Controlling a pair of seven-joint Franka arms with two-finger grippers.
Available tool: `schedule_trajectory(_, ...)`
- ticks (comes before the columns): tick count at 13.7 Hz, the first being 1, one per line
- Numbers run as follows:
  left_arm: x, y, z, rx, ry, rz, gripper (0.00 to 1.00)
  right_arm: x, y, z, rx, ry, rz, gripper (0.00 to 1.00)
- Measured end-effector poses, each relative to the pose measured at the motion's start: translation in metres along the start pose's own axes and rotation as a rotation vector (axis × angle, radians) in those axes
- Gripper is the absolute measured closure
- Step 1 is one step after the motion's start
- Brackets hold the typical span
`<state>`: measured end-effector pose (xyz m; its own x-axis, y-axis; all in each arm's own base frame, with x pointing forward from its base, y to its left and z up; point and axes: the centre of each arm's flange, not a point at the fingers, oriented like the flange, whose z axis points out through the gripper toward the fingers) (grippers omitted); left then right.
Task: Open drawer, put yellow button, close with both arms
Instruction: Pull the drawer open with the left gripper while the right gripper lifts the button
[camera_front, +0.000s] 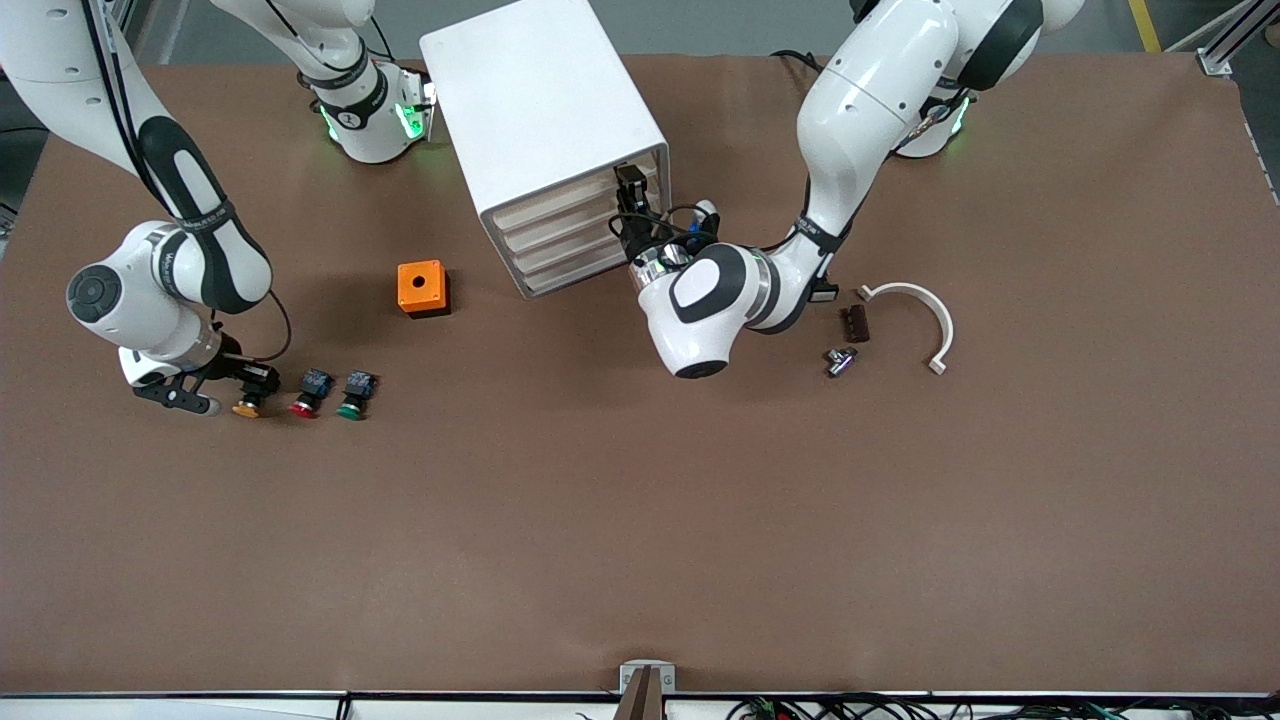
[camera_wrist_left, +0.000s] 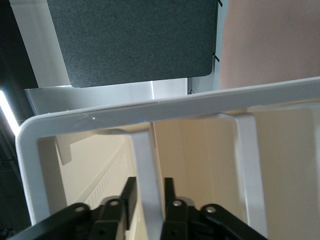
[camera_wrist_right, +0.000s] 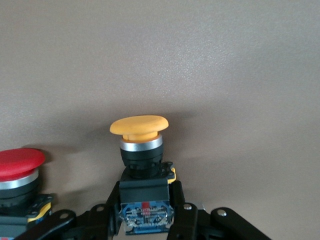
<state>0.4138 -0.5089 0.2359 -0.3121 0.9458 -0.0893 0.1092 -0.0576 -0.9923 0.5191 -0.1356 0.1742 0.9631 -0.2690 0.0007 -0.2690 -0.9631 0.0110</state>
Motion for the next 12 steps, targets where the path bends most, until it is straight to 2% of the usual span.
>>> schedule_trajectory(1,0.000,0.001,0.000,0.001,0.000,-0.002,0.81,0.001,0.000,-0.001,0.000,0.002,0.000,0.59)
schedule_trajectory(4,0.002,0.005,0.001,0.005,0.000,-0.008,0.86,0.008,-0.001,-0.009,0.010,0.004,0.014,0.59)
schedule_trajectory(8,0.002,0.007,0.001,0.013,-0.002,-0.024,0.90,0.022,-0.020,-0.045,0.030,-0.065,0.061,0.59)
schedule_trajectory(12,0.003,0.007,0.000,0.012,-0.003,-0.025,0.90,0.022,-0.065,-0.084,0.030,-0.107,0.110,0.59)
